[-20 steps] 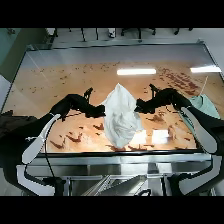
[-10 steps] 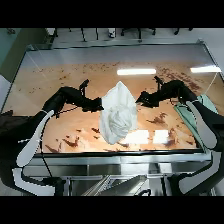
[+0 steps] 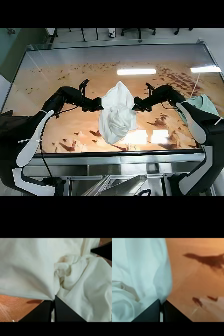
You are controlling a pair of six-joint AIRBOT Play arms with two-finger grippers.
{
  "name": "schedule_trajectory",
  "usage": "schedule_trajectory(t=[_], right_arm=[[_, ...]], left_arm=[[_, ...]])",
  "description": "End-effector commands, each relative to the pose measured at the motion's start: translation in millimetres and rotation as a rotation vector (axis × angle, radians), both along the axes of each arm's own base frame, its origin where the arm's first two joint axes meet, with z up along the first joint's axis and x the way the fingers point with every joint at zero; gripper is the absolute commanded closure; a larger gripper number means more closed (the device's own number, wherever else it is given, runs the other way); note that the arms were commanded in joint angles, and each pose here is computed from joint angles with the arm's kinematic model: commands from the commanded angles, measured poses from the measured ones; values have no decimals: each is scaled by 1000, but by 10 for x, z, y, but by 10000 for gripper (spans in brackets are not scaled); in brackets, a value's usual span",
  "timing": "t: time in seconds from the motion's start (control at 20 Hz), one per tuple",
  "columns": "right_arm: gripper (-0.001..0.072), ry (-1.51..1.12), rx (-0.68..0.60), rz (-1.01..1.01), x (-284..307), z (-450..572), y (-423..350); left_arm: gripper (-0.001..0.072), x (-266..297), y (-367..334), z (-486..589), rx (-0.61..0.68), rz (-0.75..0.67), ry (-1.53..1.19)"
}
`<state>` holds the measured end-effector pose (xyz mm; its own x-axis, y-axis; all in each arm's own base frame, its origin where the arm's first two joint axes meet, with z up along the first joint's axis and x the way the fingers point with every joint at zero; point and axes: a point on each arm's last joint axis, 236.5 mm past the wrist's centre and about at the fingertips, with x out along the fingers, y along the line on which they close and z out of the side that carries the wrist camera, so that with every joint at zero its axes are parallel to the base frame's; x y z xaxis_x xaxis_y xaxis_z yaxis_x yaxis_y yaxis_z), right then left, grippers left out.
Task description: Fold the shirts.
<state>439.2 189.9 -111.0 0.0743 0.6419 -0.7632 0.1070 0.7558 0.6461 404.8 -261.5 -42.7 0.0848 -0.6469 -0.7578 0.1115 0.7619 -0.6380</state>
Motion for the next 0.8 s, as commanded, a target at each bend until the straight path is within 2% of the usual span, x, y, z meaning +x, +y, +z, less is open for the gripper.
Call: schedule_trajectory(t=[0.0,0.15,0.3,0.4,0.55,0.65,0.75], right_arm=[[692,-58,24,16,145,191,124],[693,-247,72,62,513,1225,94],[693,-656,85,84,695,3139,-49],[693,-981,69,84,361,4520,-161],[693,-1396,-30,89,-669,5866,-314],[693,-1622,-124,86,-1401,6398,-406],[693,-1813,-234,0,-1939,6828,-607]], left_arm=[[692,52,1,136,-8,10,-39],[693,392,78,1081,-66,49,-261],[693,452,242,2893,-158,75,-639],[693,7,349,4197,-217,55,-914],[693,-1216,493,5683,-314,24,-1268],[693,-1949,673,6197,-374,56,-1436],[693,-2372,954,6379,-384,148,-1538]])
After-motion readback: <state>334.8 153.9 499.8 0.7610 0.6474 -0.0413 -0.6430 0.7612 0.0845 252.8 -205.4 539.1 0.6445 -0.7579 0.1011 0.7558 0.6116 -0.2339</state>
